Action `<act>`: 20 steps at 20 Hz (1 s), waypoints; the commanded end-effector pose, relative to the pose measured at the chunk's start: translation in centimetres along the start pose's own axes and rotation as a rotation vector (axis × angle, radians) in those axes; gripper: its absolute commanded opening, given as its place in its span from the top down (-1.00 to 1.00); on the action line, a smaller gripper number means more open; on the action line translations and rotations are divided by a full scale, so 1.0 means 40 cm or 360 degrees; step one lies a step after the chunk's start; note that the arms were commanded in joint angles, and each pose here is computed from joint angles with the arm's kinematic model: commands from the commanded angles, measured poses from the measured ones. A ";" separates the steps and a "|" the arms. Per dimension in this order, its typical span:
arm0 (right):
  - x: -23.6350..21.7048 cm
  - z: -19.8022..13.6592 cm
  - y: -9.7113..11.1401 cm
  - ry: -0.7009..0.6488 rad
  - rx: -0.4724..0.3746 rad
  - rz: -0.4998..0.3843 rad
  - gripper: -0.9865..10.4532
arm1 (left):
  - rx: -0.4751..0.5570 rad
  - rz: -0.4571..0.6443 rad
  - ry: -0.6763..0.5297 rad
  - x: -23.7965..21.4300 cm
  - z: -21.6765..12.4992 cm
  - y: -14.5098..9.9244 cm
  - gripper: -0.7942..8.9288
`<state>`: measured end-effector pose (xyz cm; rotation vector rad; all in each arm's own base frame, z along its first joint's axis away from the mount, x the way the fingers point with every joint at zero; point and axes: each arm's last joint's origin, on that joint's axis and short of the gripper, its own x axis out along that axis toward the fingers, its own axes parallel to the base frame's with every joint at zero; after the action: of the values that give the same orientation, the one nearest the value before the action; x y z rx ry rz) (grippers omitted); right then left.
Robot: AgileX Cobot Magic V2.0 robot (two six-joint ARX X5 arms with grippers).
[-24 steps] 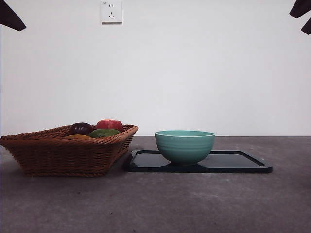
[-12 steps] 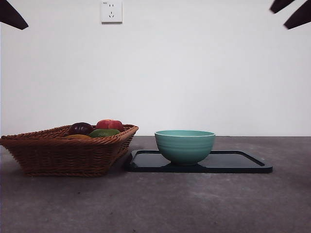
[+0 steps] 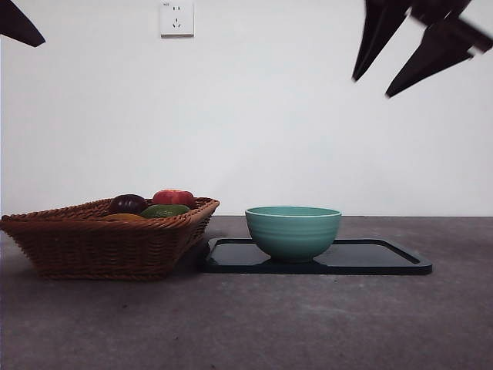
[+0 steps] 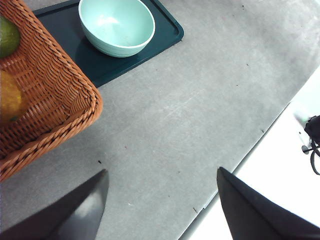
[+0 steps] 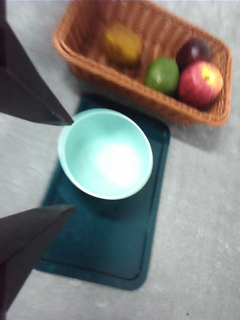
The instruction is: Pick up the wifruite, put it on the bowl, pick up the plate, put it on desk
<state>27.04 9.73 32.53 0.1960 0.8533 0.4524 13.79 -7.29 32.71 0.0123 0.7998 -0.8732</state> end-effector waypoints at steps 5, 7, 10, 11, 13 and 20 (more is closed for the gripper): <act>0.164 0.044 -0.030 0.0154 -0.0024 -0.0035 0.38 | 0.0042 -0.0012 -0.0020 -0.001 0.009 -0.002 0.13; 0.210 0.036 -0.045 0.0213 -0.0013 -0.0053 0.39 | 0.0042 -0.0012 -0.0020 -0.001 0.009 -0.002 0.13; 0.272 0.022 -0.064 0.0287 -0.0002 -0.0067 0.39 | 0.0042 -0.0012 -0.0020 -0.001 0.009 -0.002 0.13; 0.289 0.018 -0.067 0.0300 -0.0001 -0.0067 0.39 | 0.0042 -0.0012 -0.0020 -0.001 0.009 -0.002 0.13; 0.318 0.009 -0.072 0.0330 0.0002 -0.0070 0.39 | 0.0042 -0.0012 -0.0020 -0.001 0.009 -0.002 0.13; 0.397 -0.022 -0.095 0.0422 0.0013 -0.0124 0.51 | 0.0043 -0.0012 -0.0020 -0.001 0.009 -0.002 0.13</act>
<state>36.12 13.22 20.03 0.1254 1.1278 0.3962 13.79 -7.29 32.71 0.0147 0.7986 -0.8743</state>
